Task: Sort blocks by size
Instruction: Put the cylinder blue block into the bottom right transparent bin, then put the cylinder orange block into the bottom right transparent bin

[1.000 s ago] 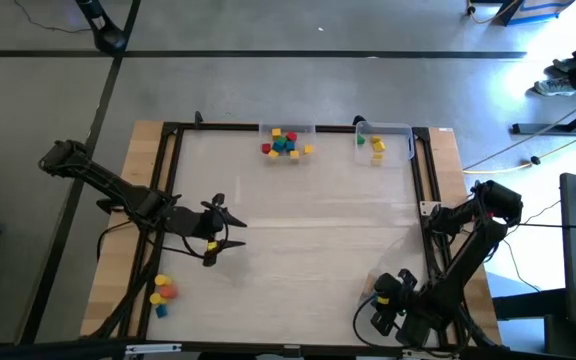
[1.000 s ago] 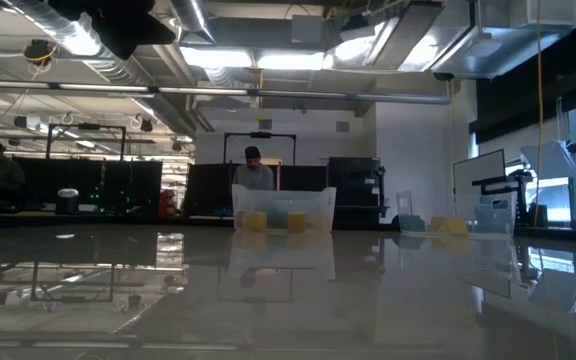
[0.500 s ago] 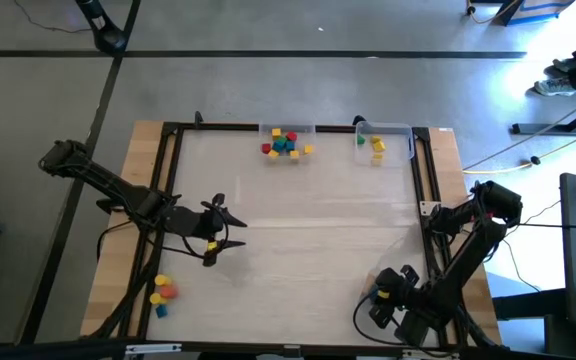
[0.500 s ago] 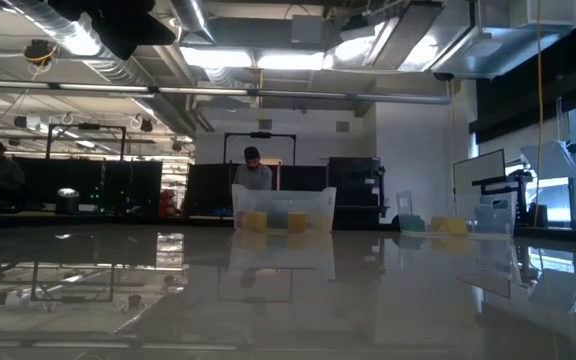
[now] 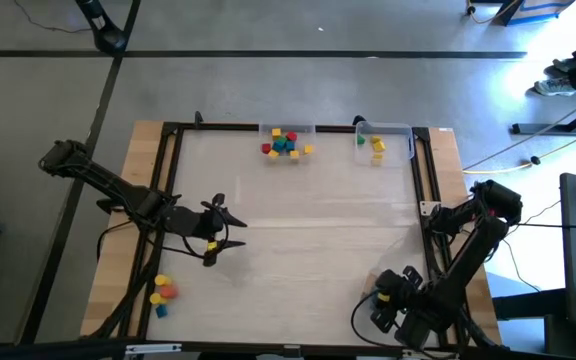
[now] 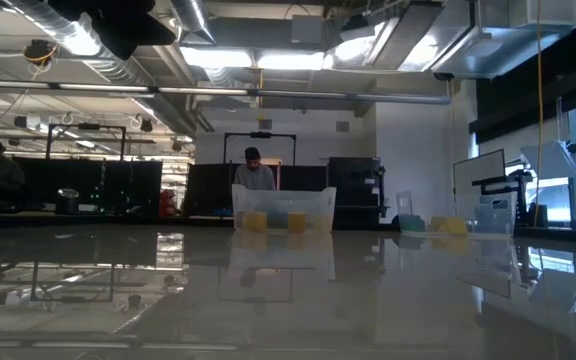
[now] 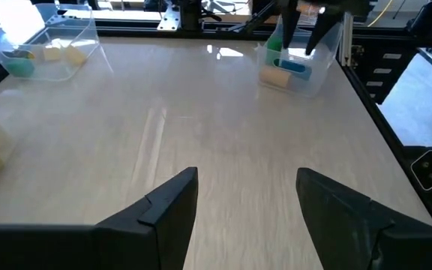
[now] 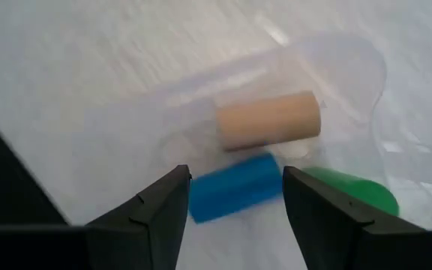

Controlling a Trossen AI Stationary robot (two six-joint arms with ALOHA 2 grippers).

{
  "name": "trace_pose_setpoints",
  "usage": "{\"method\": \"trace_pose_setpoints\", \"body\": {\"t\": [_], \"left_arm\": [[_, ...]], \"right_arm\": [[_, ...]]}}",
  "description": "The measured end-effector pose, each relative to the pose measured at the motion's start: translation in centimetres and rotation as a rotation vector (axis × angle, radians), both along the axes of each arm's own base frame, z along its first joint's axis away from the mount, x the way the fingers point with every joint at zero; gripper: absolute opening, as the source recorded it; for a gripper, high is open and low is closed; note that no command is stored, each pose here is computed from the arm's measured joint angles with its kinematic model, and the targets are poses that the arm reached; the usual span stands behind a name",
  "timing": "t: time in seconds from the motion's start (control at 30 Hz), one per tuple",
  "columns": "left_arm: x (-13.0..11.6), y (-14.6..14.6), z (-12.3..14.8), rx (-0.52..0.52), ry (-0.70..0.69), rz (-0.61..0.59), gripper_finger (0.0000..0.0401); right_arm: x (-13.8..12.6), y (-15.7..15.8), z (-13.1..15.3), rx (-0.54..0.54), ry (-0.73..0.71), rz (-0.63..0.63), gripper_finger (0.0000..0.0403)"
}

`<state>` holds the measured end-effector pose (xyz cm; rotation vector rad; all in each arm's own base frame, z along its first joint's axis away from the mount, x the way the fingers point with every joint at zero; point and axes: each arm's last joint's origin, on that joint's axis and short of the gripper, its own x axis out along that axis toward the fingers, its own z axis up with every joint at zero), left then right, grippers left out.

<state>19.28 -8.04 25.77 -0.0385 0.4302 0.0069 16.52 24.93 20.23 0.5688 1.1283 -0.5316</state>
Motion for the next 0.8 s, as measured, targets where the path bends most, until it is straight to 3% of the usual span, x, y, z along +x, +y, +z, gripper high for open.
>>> {"method": "trace_pose_setpoints", "body": {"t": [0.13,0.23,0.47,0.6,0.8], "left_arm": [[0.0,0.0,0.0,0.012,0.0,-0.005,0.0213],[0.0,0.0,0.0,0.032,0.0,-0.015,0.0213],[0.0,0.0,0.0,0.076,-0.001,-0.035,0.0213],[0.0,0.0,0.0,0.079,-0.002,-0.037,0.0213],[-0.5,-0.5,-0.3,0.124,0.061,-0.081,0.0213]], "right_arm": [[0.4,0.3,2.4,-0.045,-0.053,0.007,0.0213],[1.1,0.3,3.9,-0.134,-0.177,0.044,0.0214],[4.6,-2.2,5.2,-0.514,-0.424,0.097,0.0214],[7.3,-4.6,5.4,-0.655,-0.413,0.086,0.0214],[11.5,-8.0,4.0,-0.757,-0.318,0.067,0.0214]]}}
